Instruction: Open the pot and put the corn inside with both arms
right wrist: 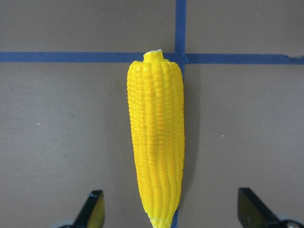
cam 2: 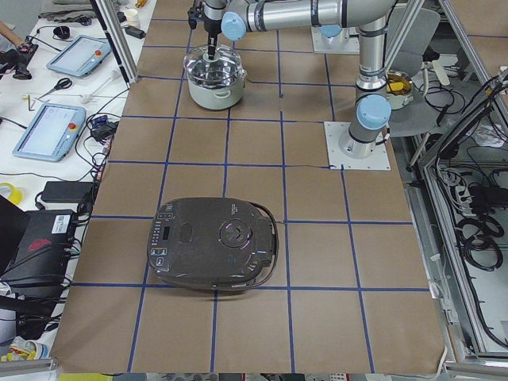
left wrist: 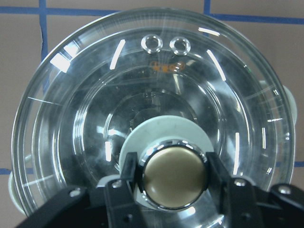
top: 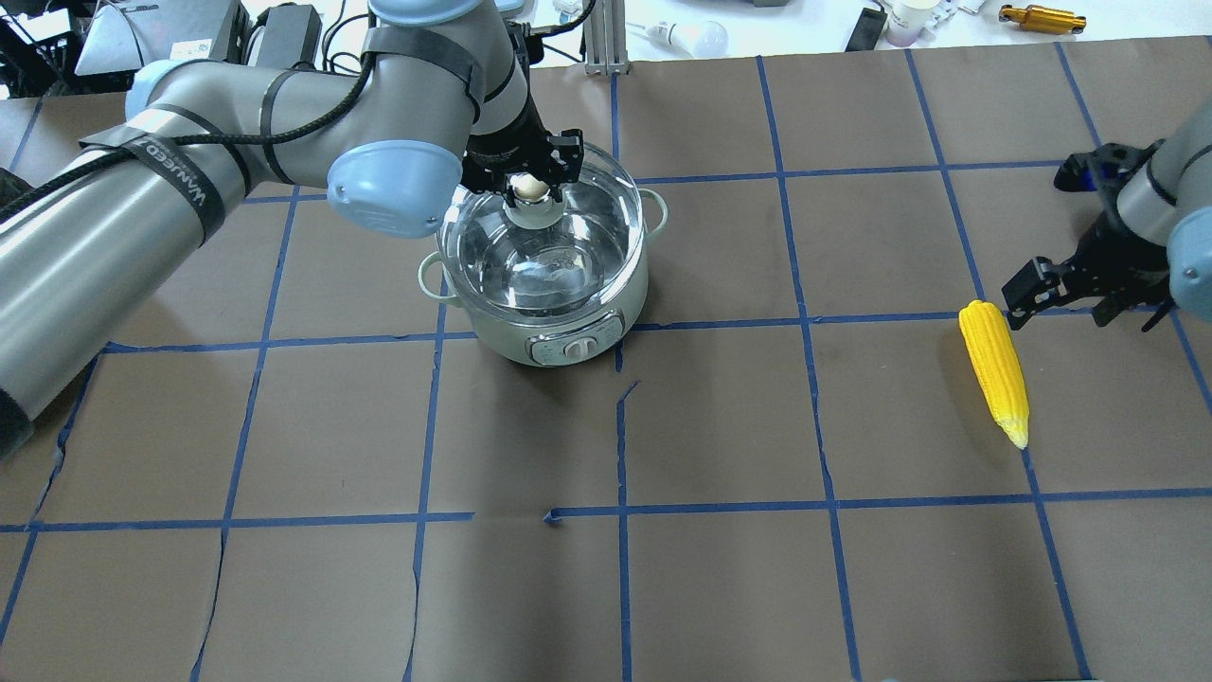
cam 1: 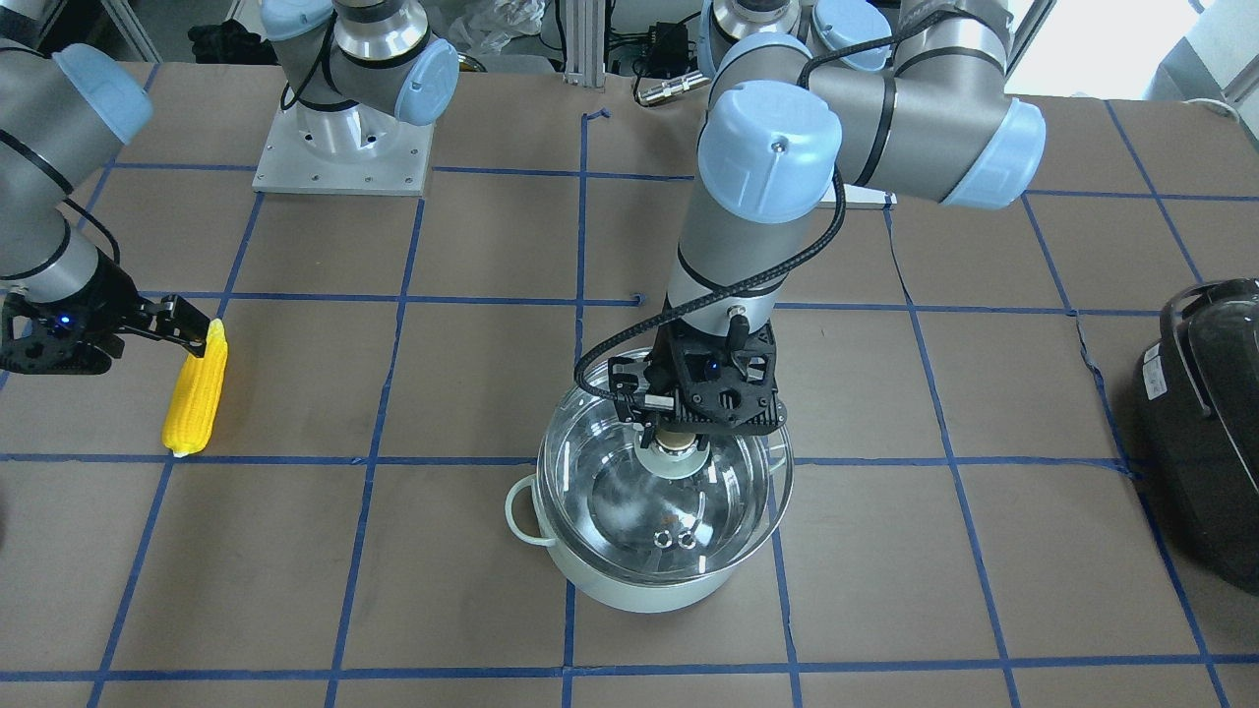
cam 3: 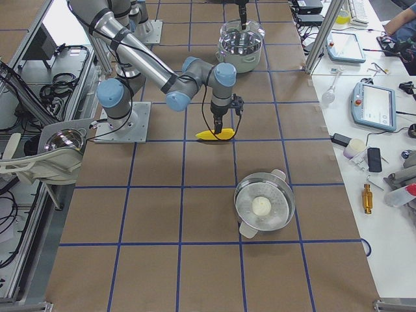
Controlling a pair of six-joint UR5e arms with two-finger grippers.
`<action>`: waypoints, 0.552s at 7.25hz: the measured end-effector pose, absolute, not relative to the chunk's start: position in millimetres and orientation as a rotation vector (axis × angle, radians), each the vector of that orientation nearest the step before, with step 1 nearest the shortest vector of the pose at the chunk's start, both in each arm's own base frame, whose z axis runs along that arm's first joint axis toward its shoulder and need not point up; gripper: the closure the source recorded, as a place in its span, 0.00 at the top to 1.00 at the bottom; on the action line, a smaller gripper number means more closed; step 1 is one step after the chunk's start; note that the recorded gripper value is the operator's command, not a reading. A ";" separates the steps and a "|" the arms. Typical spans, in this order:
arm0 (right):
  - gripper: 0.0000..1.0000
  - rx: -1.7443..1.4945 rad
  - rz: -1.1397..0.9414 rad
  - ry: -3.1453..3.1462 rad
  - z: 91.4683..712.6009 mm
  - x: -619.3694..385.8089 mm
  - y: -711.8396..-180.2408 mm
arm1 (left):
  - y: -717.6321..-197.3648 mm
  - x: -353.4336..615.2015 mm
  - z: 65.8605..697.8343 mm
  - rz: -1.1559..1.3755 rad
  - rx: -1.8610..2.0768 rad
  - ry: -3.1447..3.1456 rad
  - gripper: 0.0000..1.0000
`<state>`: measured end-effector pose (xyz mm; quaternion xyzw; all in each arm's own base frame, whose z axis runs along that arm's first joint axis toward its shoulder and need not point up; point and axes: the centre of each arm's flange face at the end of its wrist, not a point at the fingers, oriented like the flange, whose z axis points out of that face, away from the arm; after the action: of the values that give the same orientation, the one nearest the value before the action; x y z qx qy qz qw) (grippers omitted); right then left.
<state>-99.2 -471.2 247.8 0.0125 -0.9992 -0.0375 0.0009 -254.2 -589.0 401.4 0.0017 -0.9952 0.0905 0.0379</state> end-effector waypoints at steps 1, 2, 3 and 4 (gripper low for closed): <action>1.00 0.055 -0.133 -3.142 228.2 -98.5 -467.9 | -597.3 -205.4 418.3 0.267 -0.013 -3.073 0.01; 1.00 0.066 -0.133 -3.141 215.4 -99.6 -469.6 | -606.6 -142.8 426.1 0.261 -0.006 -3.089 0.00; 1.00 0.083 -0.116 -3.136 205.4 -102.1 -474.0 | -612.3 -73.3 421.1 0.240 0.005 -3.105 0.00; 0.84 0.105 -0.103 -3.134 196.7 -103.9 -478.1 | -612.7 -7.6 404.1 0.198 0.040 -3.115 0.00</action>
<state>-103.9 -478.1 196.7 0.0334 -0.9989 -0.0329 0.0021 -7.6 -612.7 404.1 0.0127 -0.9979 0.0635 0.0100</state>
